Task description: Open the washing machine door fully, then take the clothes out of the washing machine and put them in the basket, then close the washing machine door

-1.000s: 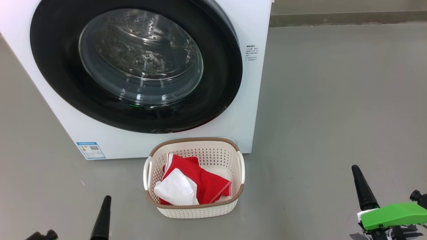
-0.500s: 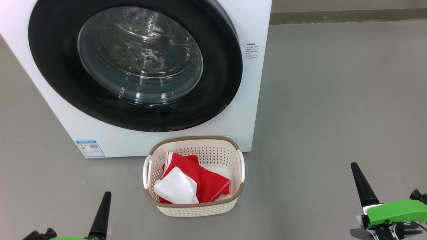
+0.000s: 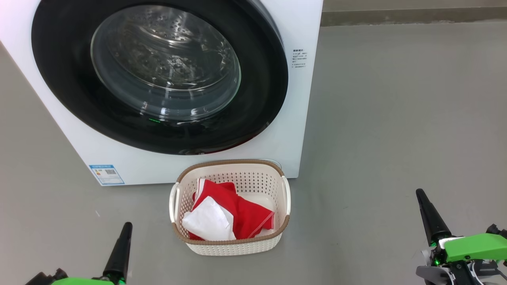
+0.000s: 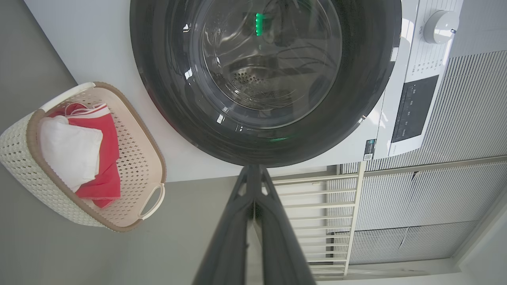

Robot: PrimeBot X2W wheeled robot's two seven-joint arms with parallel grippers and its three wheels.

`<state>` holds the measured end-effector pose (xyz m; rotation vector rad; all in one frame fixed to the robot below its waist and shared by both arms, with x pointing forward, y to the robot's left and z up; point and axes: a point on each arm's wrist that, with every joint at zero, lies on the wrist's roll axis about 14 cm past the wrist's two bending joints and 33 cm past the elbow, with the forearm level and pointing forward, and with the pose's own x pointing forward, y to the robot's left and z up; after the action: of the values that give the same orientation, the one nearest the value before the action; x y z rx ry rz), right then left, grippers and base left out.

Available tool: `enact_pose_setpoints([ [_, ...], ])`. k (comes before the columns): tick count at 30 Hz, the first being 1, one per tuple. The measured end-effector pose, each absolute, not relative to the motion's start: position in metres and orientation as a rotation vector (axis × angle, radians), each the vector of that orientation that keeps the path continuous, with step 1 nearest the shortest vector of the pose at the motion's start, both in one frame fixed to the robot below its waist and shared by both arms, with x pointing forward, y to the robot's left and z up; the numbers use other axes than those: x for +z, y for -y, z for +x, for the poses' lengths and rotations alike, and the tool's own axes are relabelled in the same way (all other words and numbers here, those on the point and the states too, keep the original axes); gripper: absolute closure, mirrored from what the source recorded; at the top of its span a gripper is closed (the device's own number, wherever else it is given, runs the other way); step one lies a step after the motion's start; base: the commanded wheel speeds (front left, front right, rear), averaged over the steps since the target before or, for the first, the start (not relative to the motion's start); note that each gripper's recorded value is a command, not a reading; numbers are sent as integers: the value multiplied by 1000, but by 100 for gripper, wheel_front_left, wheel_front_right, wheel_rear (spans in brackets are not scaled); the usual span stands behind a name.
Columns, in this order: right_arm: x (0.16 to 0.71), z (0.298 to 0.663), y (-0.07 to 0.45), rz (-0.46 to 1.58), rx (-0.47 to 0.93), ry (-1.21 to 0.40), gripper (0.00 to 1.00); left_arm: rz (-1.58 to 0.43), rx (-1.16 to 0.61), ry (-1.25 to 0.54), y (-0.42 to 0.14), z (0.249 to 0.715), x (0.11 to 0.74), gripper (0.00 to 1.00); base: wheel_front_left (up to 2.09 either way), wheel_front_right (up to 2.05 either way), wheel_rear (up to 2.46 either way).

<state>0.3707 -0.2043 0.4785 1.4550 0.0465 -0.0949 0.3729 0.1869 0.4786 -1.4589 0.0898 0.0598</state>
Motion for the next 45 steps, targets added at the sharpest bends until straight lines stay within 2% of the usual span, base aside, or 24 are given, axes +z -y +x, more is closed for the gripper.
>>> enact_pose_setpoints([
  [12, 483, 376, 203, 1584, -76, -36, 100, -1578, 36, -79, -185, 378, 484, 100, 0, 0, 0],
  [45, 483, 376, 204, 1583, -77, -36, 100, -1580, 37, -79, -186, 378, 483, 100, 0, 0, 0],
])
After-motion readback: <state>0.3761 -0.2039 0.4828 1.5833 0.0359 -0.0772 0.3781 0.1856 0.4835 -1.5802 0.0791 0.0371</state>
